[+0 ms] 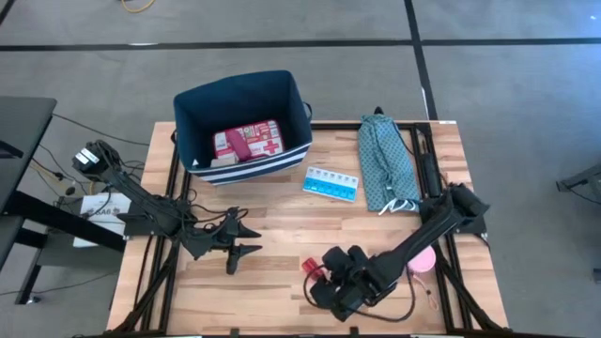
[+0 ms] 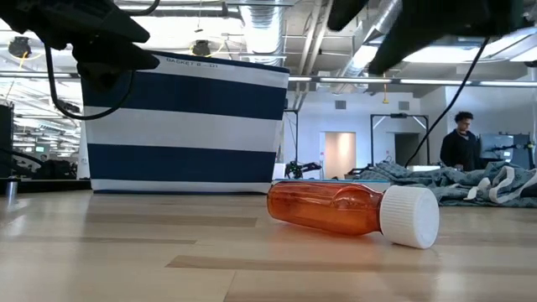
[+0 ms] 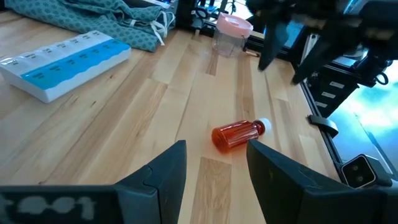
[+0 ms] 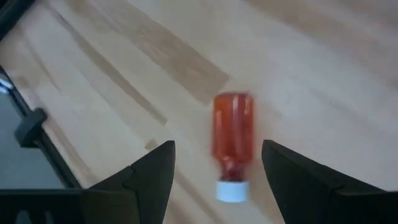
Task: Pick & place medical supplies in basket/bin
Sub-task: Put the red medicine bottle into the blue bin
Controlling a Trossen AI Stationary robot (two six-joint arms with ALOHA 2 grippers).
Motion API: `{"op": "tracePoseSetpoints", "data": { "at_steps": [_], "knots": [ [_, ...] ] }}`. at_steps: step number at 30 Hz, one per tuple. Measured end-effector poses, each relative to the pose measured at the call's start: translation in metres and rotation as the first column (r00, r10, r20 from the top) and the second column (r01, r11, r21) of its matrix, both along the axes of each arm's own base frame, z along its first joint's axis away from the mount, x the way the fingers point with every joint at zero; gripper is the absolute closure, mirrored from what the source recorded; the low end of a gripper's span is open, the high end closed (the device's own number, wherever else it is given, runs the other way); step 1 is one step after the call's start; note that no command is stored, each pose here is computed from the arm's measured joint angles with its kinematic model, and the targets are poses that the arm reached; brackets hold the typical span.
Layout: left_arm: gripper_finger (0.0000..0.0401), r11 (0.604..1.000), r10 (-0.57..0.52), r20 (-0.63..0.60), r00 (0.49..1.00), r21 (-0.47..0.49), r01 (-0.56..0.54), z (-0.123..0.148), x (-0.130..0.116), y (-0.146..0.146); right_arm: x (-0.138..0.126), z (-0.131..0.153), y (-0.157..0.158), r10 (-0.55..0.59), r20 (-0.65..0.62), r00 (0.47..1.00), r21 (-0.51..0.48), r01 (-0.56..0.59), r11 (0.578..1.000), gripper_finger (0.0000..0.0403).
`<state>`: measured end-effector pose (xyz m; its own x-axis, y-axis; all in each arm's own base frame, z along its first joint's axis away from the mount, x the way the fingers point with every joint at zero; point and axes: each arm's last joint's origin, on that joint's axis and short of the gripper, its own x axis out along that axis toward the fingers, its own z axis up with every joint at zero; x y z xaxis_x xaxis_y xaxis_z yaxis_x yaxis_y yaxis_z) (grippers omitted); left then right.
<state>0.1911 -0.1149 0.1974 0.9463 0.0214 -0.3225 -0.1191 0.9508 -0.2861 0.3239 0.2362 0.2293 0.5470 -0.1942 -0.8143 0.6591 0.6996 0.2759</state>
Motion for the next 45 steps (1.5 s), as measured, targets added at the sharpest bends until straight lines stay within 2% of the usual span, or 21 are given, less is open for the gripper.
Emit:
{"op": "tracePoseSetpoints", "data": {
  "at_steps": [5, 7, 8, 10, 17, 24, 28, 35, 45],
  "knots": [
    [0.0244, 1.0, -0.001, -0.015, 1.0, 0.013, 0.001, -0.002, -0.001, 0.0, 0.003, -0.016, 0.008, -0.137, -0.005, 0.991, 0.114, 0.136, 0.984, 0.0168],
    [0.0244, 1.0, -0.001, -0.019, 1.0, 0.015, 0.001, -0.002, -0.001, 0.0, 0.004, -0.015, 0.012, -0.149, -0.004, 0.989, 0.169, 0.147, 0.975, 0.0168],
    [0.0244, 1.0, -0.001, -0.019, 1.0, 0.015, 0.001, -0.002, -0.001, 0.001, 0.003, -0.015, 0.012, -0.146, -0.009, 0.989, 0.165, 0.145, 0.976, 0.0168],
    [0.0244, 1.0, -0.001, -0.019, 1.0, 0.015, 0.001, -0.002, -0.001, 0.001, 0.0, -0.015, 0.009, -0.13, -0.043, 0.991, 0.138, 0.134, 0.981, 0.0168],
    [0.0244, 1.0, 0.0, -0.043, 0.999, 0.03, 0.002, -0.004, -0.002, 0.001, -0.003, -0.017, 0.009, -0.057, -0.181, 0.982, 0.224, 0.098, 0.97, 0.0168],
    [0.0244, 0.999, -0.011, -0.066, 0.998, 0.038, 0.014, -0.007, -0.002, 0.001, -0.005, -0.018, 0.006, 0.076, -0.225, 0.971, 0.165, -0.038, 0.986, 0.0168],
    [0.0244, 0.999, -0.012, -0.067, 0.998, 0.038, 0.015, -0.007, -0.002, 0.001, 0.004, -0.029, 0.0, 0.139, -0.257, 0.956, 0.125, -0.109, 0.986, 0.0168],
    [0.0244, 0.999, -0.013, -0.07, 0.997, 0.039, 0.015, -0.007, -0.003, 0.001, 0.016, -0.051, -0.003, 0.175, -0.322, 0.93, 0.188, -0.119, 0.975, 0.0171],
    [0.0244, 0.999, -0.012, -0.077, 0.997, 0.044, 0.016, -0.008, -0.003, 0.002, 0.025, -0.046, -0.005, 0.211, -0.251, 0.945, 0.243, -0.149, 0.959, 0.0206]
  ]
}}
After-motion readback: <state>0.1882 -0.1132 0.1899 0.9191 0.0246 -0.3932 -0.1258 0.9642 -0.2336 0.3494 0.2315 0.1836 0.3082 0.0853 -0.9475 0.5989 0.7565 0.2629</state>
